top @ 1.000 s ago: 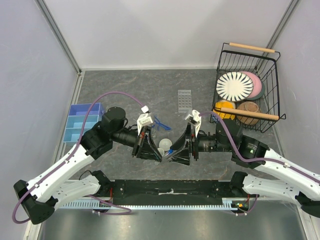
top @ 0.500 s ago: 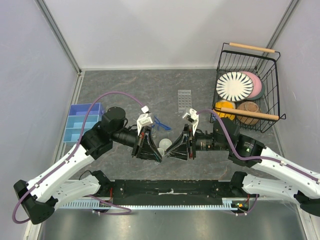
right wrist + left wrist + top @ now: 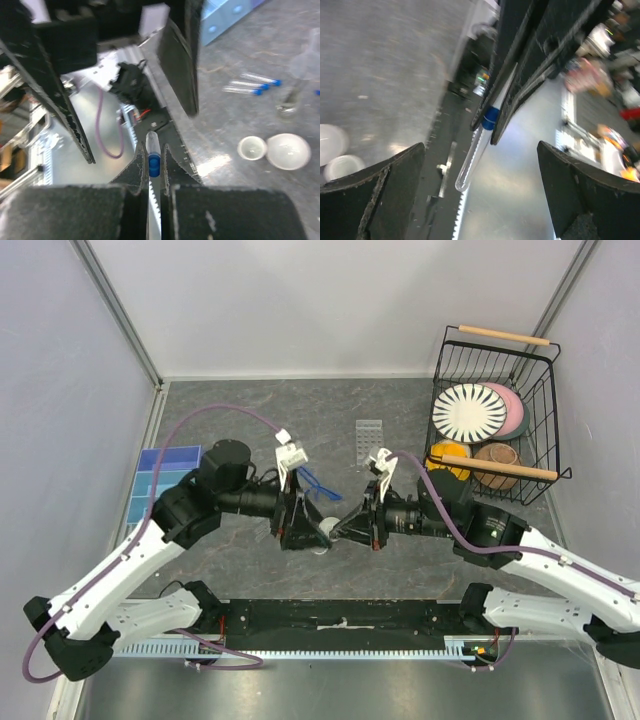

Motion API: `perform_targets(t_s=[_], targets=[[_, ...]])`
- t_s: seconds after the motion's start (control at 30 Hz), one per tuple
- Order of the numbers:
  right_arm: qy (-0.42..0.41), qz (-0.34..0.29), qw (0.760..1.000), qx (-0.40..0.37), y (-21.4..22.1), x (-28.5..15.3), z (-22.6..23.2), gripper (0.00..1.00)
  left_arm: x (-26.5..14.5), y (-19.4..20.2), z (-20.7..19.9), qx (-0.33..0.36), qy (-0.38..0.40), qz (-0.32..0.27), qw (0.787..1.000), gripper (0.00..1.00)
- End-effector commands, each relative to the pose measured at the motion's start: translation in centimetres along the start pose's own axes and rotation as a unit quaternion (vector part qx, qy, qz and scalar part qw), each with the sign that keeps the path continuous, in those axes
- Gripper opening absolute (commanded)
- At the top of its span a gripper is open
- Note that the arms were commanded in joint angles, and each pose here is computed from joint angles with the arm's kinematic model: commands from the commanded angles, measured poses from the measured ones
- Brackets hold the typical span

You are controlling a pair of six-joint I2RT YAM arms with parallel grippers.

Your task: Organize the chemistry lab equipment

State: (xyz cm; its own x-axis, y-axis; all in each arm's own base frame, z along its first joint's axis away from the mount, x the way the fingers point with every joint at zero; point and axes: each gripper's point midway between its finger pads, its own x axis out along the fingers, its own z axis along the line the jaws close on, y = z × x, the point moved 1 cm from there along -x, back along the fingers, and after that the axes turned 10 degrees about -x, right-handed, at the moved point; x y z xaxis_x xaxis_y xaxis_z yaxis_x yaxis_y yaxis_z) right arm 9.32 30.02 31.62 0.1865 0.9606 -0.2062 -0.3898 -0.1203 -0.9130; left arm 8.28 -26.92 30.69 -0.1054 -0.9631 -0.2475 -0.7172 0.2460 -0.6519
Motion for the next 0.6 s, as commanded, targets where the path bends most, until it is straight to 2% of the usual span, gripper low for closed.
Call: perform_targets(t_s=[0.0, 0.03, 0.1, 0.13, 0.2, 0.23, 0.4, 0.43, 0.57], targets=[[0.134, -0.004, 0.99, -0.042, -2.3, -0.3, -4.1, 0.0, -4.2, -4.7, 3.5, -0.037, -0.242, -0.112, 0.963, 1.0], [0.193, 0.013, 0.98, -0.044, -1.8, -0.2, -6.3, 0.0, -6.1, -6.0, 4.8, -0.04, -0.31, -0.154, 0.937, 1.0], [0.252, 0.018, 0.966, -0.057, -2.7, -0.4, -8.4, 0.0, -8.2, -5.9, 6.3, -0.048, -0.38, -0.177, 0.907, 1.0], [0.331, 0.041, 0.94, -0.065, -2.5, -0.3, -11.6, 0.0, -9.2, -5.7, 7.0, -0.054, -0.408, -0.188, 0.892, 1.0], [0.389, 0.04, 0.918, -0.059, -3.6, -0.7, -14.6, 0.0, -9.9, -5.5, 7.5, -0.056, -0.426, -0.199, 0.881, 1.0], [0.41, 0.058, 0.909, -0.053, -3.0, 0.0, -16.5, 0.0, -9.8, -5.0, 8.0, -0.061, -0.431, -0.196, 0.879, 1.0], [0.504, 0.055, 0.862, -0.019, -3.6, 0.5, -24.9, 0.0, -10.3, -3.8, 9.0, -0.056, -0.446, -0.195, 0.872, 1.0], [0.514, 0.033, 0.857, -0.022, -4.9, 0.8, -25.8, 0.0, -10.4, -3.5, 9.2, -0.053, -0.445, -0.2, 0.871, 1.0], [0.559, 0.008, 0.829, -0.021, -6.3, 1.6, -30.6, 0.0, -9.9, -2.8, 9.6, -0.045, -0.426, -0.209, 0.879, 1.0]])
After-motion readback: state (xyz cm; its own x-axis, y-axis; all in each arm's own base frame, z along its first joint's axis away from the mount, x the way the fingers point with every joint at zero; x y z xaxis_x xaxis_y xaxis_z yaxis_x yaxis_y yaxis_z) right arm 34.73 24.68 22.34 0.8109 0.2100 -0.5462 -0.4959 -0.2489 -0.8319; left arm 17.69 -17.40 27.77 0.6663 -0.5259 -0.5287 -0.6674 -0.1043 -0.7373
